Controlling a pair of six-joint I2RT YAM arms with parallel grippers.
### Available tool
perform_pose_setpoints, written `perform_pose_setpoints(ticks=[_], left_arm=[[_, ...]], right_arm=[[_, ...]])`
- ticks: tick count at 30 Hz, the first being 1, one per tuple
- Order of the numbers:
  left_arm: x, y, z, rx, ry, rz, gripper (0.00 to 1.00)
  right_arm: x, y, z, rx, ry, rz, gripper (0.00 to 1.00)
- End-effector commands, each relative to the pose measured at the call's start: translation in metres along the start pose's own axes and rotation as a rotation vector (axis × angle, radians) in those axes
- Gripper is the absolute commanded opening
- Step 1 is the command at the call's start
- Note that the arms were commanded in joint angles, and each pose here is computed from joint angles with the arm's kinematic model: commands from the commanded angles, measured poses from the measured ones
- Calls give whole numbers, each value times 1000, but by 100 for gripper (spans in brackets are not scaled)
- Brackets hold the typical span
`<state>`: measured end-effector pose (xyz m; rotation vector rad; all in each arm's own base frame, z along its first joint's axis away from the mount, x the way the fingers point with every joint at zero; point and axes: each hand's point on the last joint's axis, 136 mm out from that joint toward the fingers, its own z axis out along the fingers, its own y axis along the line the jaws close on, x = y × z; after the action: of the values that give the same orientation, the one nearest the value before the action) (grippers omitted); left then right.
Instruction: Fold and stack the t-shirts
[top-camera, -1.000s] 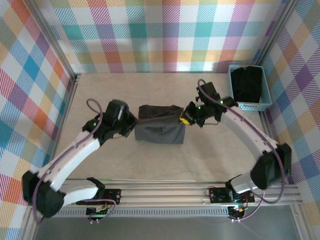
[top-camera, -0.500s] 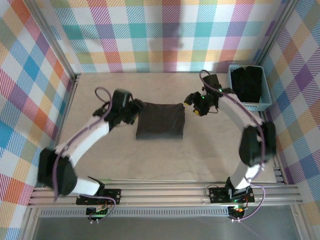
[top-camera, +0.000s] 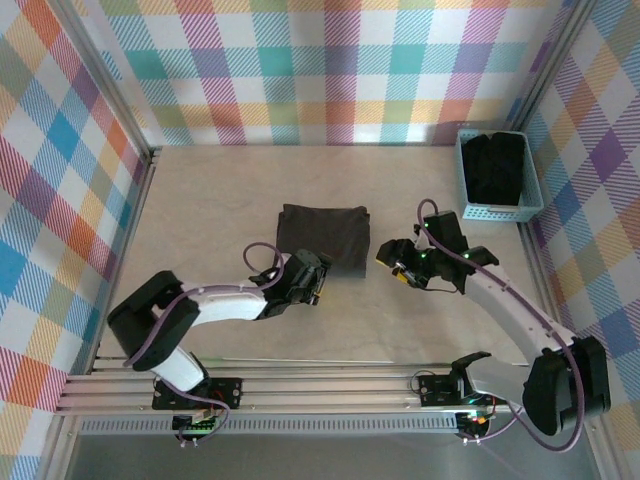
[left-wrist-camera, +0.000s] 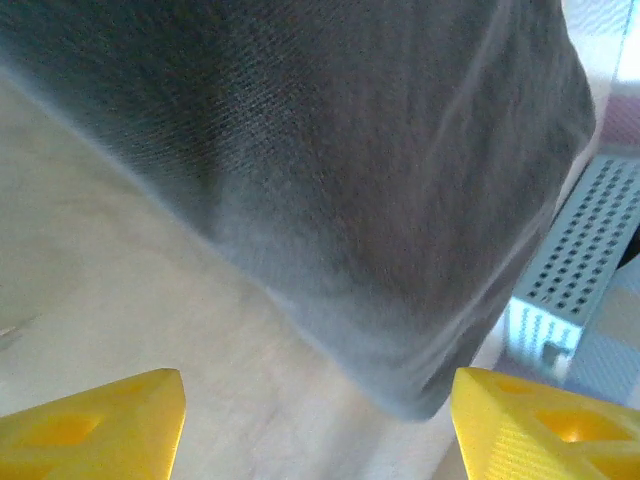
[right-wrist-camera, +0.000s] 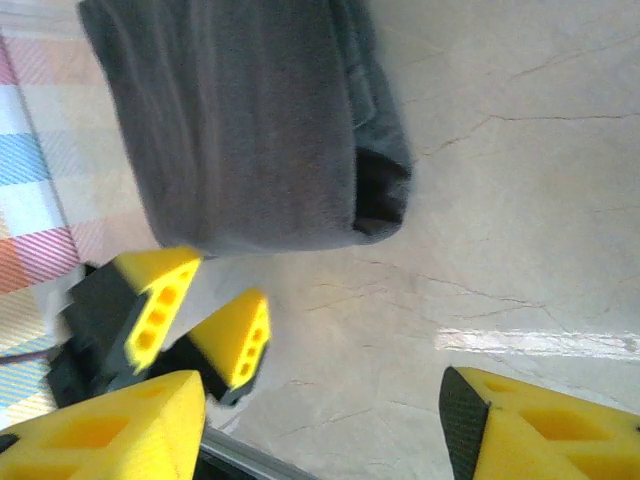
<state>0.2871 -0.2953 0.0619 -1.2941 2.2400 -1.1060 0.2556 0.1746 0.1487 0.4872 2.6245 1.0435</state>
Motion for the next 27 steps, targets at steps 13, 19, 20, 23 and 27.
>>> perform_pose_setpoints(ticks=[13, 19, 20, 23, 27], left_arm=[[-18, -16, 65, 135, 18, -194, 26], [-102, -22, 47, 177, -118, -280, 0], [-119, -27, 41, 174, -129, -273, 0], [-174, -40, 22, 170, -170, -248, 0], [-248, -51, 16, 119, -143, -162, 0]], right_arm=[[9, 7, -4, -52, 6, -11, 58], [11, 8, -5, -42, 1, -29, 54], [10, 8, -6, -40, -4, -36, 54], [7, 12, -6, -43, -9, -48, 54], [4, 17, -1, -60, -1, -49, 54]])
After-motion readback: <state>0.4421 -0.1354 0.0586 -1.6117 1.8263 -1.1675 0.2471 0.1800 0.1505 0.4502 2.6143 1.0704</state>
